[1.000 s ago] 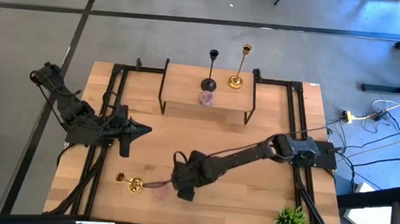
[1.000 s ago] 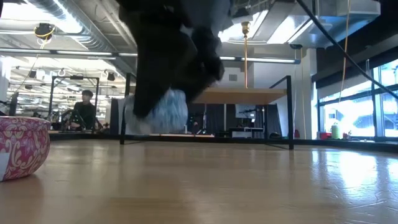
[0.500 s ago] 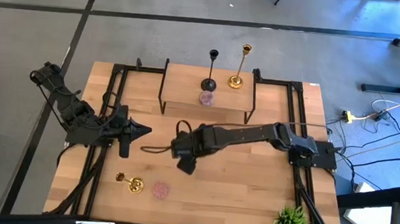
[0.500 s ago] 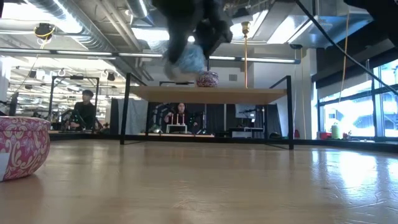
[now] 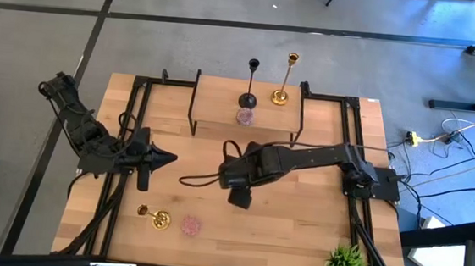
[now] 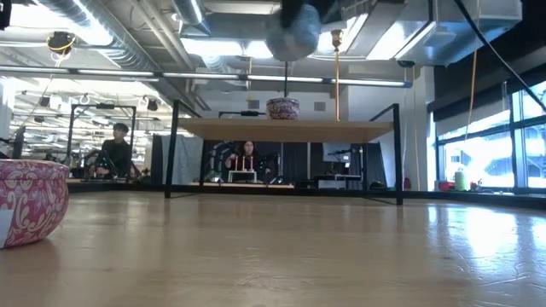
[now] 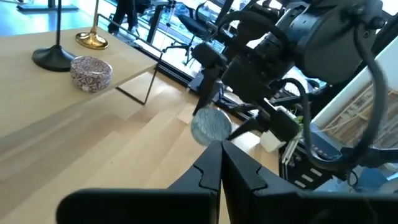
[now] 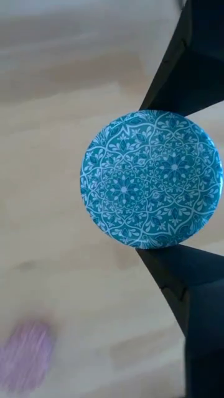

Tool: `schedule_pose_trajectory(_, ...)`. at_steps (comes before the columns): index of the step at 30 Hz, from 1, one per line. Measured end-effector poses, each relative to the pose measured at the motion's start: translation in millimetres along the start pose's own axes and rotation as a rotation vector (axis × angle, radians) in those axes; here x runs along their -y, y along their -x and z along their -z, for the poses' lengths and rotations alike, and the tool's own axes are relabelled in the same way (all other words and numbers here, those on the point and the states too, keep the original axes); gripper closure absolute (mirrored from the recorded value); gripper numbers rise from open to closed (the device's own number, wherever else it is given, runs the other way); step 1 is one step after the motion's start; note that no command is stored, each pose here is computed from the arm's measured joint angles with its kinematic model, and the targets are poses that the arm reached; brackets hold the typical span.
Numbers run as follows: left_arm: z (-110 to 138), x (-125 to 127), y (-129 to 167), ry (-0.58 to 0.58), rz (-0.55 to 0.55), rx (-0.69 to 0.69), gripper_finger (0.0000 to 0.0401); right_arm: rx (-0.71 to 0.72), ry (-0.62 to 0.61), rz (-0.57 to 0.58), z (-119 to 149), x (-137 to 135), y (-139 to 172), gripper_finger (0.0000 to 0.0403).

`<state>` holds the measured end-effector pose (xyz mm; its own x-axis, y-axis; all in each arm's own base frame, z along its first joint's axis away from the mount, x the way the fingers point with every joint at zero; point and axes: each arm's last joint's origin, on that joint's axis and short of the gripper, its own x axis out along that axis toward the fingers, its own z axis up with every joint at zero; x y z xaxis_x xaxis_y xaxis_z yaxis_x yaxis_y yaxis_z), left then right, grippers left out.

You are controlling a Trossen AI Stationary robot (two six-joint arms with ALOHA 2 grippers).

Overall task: Pick & Place candle stick holders
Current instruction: Put the blue candle on the shelf

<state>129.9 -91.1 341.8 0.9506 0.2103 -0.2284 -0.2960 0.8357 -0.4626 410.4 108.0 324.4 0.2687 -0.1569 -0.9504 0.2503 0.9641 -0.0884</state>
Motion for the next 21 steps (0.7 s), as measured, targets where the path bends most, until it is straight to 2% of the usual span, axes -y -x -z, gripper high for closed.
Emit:
schedule_pose_trajectory(3,0,0,0,0.002,-0.007,0.007,0.0399,-0.047,0.001,0.058,5,9,4,0.0110)
schedule_pose_trajectory(11,-1,-1,0,0.006,-0.028,0.030,0.0399,-0.013,0.028,0.059,-1,30,14,0.0110)
schedule_pose_trajectory(21,-1,-1,0,0.013,-0.045,0.048,0.0400,-0.012,0.074,0.093,-15,78,14,0.0110)
